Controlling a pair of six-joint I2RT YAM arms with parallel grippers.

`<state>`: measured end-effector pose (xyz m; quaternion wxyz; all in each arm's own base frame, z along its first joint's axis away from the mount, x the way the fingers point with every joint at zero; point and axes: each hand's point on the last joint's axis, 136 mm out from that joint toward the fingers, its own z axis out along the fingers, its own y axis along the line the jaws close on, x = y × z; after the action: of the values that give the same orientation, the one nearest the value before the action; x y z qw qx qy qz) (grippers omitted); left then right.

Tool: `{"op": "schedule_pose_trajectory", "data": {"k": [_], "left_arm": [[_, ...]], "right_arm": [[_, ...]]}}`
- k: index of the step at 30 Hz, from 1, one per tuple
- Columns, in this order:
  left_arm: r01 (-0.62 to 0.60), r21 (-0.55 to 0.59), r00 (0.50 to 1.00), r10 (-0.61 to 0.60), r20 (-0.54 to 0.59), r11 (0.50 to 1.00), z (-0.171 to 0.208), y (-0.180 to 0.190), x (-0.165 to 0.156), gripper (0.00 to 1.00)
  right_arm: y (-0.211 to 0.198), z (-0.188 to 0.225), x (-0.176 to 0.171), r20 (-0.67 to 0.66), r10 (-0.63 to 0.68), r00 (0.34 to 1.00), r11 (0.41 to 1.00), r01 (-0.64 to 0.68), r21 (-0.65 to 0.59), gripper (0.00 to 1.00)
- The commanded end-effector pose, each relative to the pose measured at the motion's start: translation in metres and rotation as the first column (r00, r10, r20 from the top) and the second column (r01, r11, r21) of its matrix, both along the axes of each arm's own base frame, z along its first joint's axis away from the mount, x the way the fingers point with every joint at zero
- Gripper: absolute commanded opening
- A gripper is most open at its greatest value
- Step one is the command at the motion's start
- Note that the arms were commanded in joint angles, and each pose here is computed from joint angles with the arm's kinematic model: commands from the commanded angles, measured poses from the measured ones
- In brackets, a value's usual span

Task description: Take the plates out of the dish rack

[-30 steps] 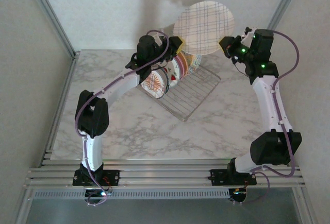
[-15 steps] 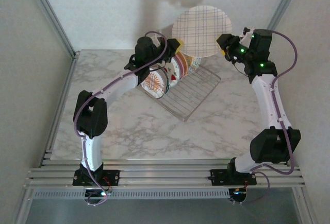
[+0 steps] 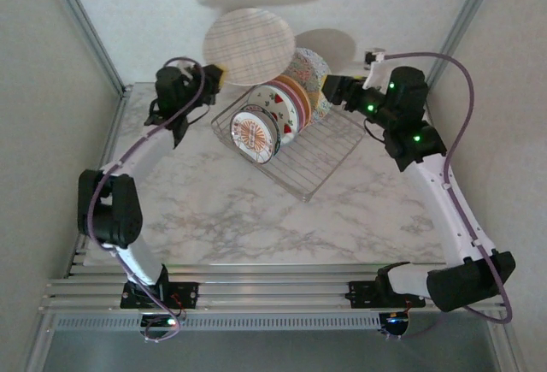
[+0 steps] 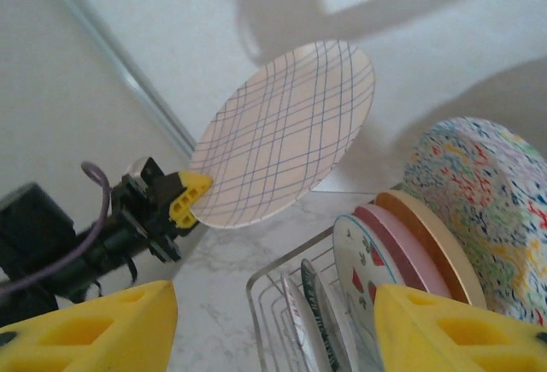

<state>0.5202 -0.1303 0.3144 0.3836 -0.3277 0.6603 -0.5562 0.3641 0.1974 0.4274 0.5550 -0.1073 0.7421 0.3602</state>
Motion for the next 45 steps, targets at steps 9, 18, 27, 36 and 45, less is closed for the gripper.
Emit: {"op": "schedule_pose_trajectory", "data": {"k": [9, 18, 27, 36, 45], "left_arm": [[-0.425, -0.026, 0.904, 0.423, -0.063, 0.905, -0.064, 0.160, -0.033, 0.00], [-0.454, 0.020, 0.880, 0.452, -0.147, 0.891, -0.123, 0.188, -0.018, 0.00], [-0.448, 0.033, 0.875, 0.446, -0.187, 0.893, -0.158, 0.193, 0.006, 0.00], [-0.436, 0.049, 0.870, 0.434, -0.234, 0.899, -0.194, 0.196, 0.024, 0.00], [-0.425, 0.073, 0.865, 0.428, -0.261, 0.902, -0.219, 0.200, 0.036, 0.00]], "right_arm": [[0.088, -0.024, -0.051, 0.227, 0.259, 0.939, 0.930, -0.178, -0.322, 0.75], [0.123, -0.020, -0.070, 0.240, 0.346, 0.907, 0.905, -0.255, -0.341, 0.77], [0.128, -0.006, -0.069, 0.268, 0.340, 0.902, 0.915, -0.251, -0.316, 0.77], [0.130, -0.007, -0.074, 0.256, 0.324, 0.911, 0.921, -0.242, -0.304, 0.77], [0.126, -0.007, -0.073, 0.248, 0.305, 0.919, 0.924, -0.223, -0.310, 0.77]]}}
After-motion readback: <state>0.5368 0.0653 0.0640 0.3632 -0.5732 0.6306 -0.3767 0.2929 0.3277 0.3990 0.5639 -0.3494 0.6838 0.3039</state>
